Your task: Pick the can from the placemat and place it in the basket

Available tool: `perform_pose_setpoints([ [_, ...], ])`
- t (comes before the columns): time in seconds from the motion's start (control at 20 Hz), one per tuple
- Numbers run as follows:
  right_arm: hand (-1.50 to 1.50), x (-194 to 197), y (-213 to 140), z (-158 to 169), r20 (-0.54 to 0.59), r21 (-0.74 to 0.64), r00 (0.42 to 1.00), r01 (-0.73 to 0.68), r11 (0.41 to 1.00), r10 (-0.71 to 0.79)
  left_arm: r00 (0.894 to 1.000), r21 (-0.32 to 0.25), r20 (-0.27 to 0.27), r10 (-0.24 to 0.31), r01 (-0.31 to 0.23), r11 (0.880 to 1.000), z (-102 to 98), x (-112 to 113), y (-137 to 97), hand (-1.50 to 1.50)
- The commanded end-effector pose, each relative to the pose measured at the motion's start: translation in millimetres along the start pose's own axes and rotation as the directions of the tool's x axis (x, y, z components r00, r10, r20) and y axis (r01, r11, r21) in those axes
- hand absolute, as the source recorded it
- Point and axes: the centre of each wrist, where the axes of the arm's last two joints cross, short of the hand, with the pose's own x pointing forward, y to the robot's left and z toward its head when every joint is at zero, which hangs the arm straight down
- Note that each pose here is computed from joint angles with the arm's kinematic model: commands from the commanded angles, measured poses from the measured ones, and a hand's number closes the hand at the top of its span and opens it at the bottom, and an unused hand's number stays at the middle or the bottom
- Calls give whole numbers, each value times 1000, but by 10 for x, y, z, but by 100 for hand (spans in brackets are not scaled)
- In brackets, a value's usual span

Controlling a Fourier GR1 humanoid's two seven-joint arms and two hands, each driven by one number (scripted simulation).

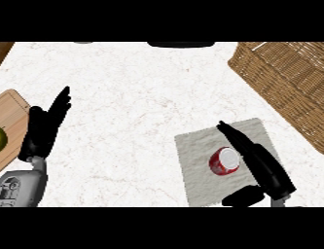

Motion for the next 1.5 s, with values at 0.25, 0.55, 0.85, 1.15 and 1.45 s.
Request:
perform_pose_setpoints([
  [0.25, -150, 23, 85, -47, 3, 2, 1000, 9, 1000, -9, 1000, -5, 1, -6, 6, 1000, 57, 126, -97, 0],
  [0.55, 150, -76, 79, -193, 57, -40, 988, -144, 989, 146, 1000, -5, 3, -13, 13, 1000, -101, 74, 74, 0],
  [0.85, 150, -104, 238, -80, 95, -84, 970, -216, 973, 224, 1000, 10, -9, 7, -7, 1000, -132, 125, 155, 0],
  [1.15, 150, -74, 12, -374, 81, 99, 827, -562, 821, 556, 1000, -28, -1, 4, -4, 1000, -86, -44, -24, 0],
  [1.45, 150, 167, 22, -643, 185, 119, 681, -731, 672, 709, 1000, -22, 8, -9, 9, 1000, -17, 123, 69, 0],
])
